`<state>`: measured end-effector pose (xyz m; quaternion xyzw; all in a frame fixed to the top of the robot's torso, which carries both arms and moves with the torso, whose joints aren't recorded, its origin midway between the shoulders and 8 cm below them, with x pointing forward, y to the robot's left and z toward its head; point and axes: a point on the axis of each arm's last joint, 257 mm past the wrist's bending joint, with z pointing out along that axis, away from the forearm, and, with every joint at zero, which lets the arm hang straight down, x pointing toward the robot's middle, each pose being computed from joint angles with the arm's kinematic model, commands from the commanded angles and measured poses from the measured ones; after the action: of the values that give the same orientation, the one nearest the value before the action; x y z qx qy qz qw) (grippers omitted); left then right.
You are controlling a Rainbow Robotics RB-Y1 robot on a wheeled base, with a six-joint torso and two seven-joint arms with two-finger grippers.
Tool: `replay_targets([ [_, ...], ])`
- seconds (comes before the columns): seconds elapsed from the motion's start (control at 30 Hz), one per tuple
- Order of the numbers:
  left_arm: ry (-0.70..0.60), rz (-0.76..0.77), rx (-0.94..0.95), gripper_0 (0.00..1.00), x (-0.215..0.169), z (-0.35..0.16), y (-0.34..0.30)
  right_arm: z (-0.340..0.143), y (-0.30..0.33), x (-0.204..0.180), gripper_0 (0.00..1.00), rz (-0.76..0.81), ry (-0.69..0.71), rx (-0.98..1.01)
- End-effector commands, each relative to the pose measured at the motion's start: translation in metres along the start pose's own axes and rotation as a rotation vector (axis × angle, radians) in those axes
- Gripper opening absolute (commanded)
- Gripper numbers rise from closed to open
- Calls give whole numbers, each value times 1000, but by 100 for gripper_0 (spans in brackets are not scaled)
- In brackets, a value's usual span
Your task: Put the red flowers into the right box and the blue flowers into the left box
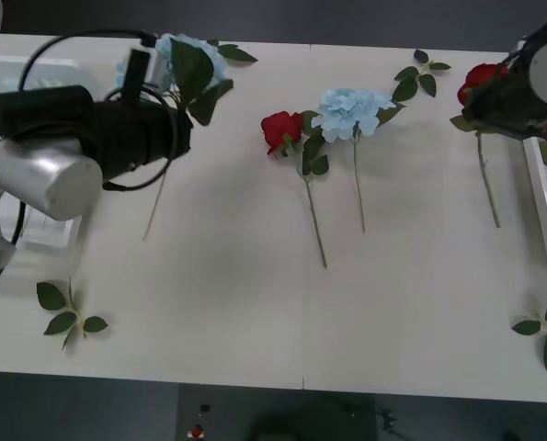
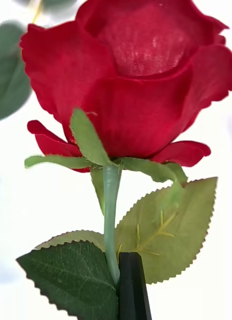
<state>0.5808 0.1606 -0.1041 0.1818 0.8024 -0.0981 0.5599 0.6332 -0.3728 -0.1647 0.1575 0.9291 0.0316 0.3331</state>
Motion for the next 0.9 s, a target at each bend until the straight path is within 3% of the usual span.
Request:
replay_targets([
  [0.03,-84,147,-113,0,-61,-36,60,-48,-42,-51,0,-122,-74,30],
  [0.2,-82,140,-243,0,-84,-77,139,-74,-102,-61,0,-170,-85,73],
  [0.53,105,-52,-467,0,-31,-164,281,-85,-206,-48,0,-155,-101,179],
  [0.9,192,9,-559,1,5,-197,331,-65,-243,-39,0,-63,-139,187],
])
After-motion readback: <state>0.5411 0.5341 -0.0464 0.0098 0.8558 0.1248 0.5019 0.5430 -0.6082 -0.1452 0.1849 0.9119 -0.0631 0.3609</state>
